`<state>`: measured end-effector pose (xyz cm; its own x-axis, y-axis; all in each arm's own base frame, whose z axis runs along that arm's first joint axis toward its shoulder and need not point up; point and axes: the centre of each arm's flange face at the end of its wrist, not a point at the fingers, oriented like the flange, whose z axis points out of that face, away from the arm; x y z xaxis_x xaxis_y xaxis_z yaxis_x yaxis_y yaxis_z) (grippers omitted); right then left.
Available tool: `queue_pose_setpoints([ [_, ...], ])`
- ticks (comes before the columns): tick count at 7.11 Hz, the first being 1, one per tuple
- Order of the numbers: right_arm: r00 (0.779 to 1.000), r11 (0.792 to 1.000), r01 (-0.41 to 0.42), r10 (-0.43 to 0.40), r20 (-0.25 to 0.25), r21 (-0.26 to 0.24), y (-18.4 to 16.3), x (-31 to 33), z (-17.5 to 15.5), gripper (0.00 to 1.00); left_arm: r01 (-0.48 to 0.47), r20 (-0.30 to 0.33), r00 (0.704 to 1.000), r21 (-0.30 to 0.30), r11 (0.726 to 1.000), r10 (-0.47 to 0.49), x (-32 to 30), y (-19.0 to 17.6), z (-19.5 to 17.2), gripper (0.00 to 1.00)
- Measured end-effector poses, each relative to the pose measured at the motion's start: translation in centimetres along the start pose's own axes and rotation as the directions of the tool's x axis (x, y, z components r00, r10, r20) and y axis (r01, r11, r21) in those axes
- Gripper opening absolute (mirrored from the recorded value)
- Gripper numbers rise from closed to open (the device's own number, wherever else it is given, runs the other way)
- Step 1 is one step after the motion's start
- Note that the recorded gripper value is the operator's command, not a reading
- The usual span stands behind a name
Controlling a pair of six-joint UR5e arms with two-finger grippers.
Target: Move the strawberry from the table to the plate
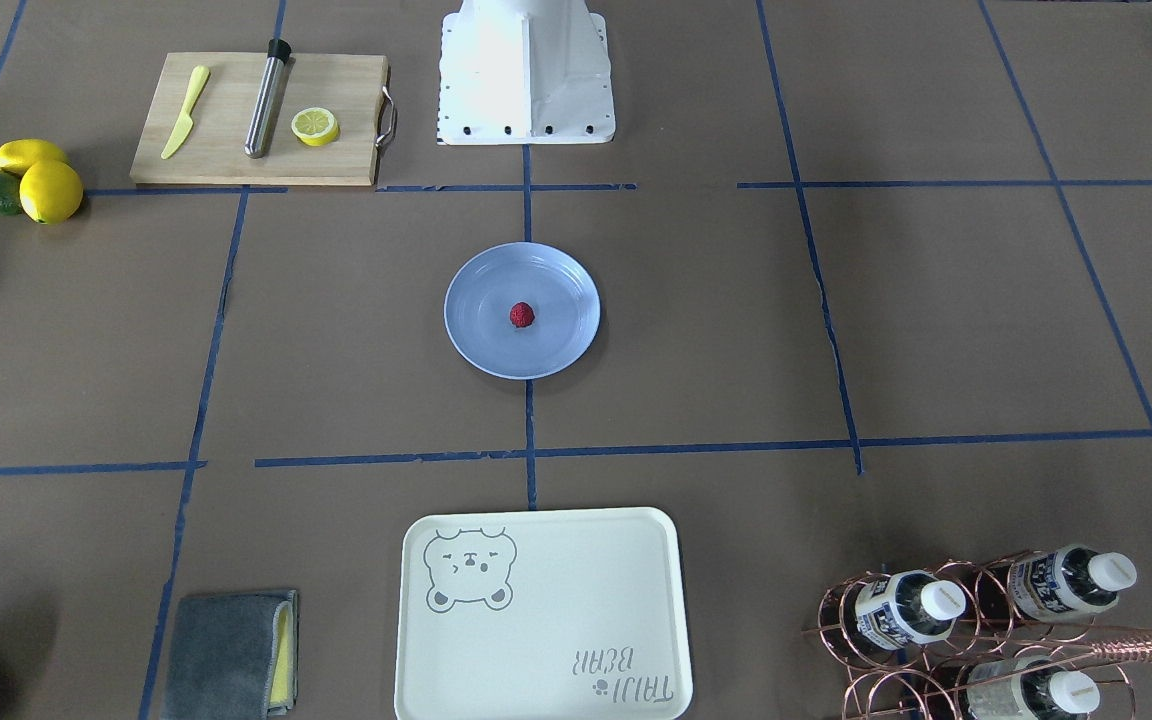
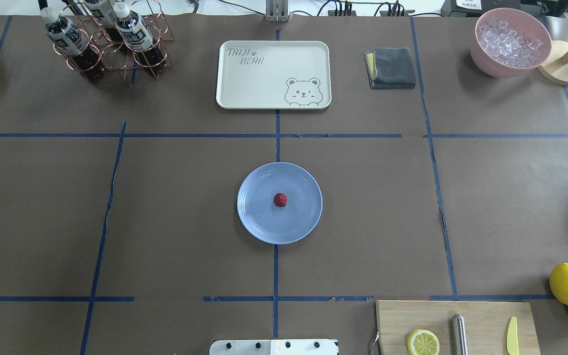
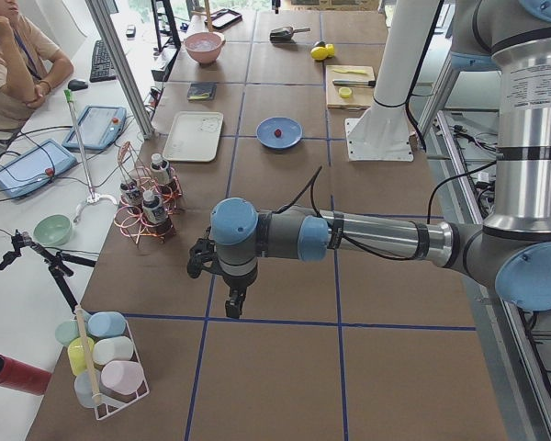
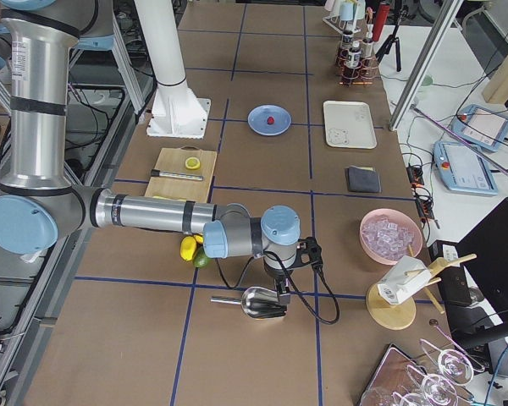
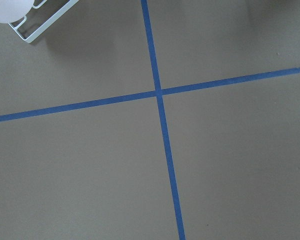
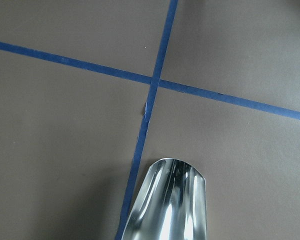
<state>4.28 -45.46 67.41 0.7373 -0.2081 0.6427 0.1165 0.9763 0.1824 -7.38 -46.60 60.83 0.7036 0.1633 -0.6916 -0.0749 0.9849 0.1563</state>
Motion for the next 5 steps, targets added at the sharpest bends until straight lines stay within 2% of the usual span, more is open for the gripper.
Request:
queue_pose_setpoints([
  [5,1.0,1.0,0.001,-0.001,0.0,0.001,-0.01,0.0,0.0,1.0,-0.004,0.001,1.0,0.004,1.0,0.004,0.14,-0.09,-0.15,1.0],
])
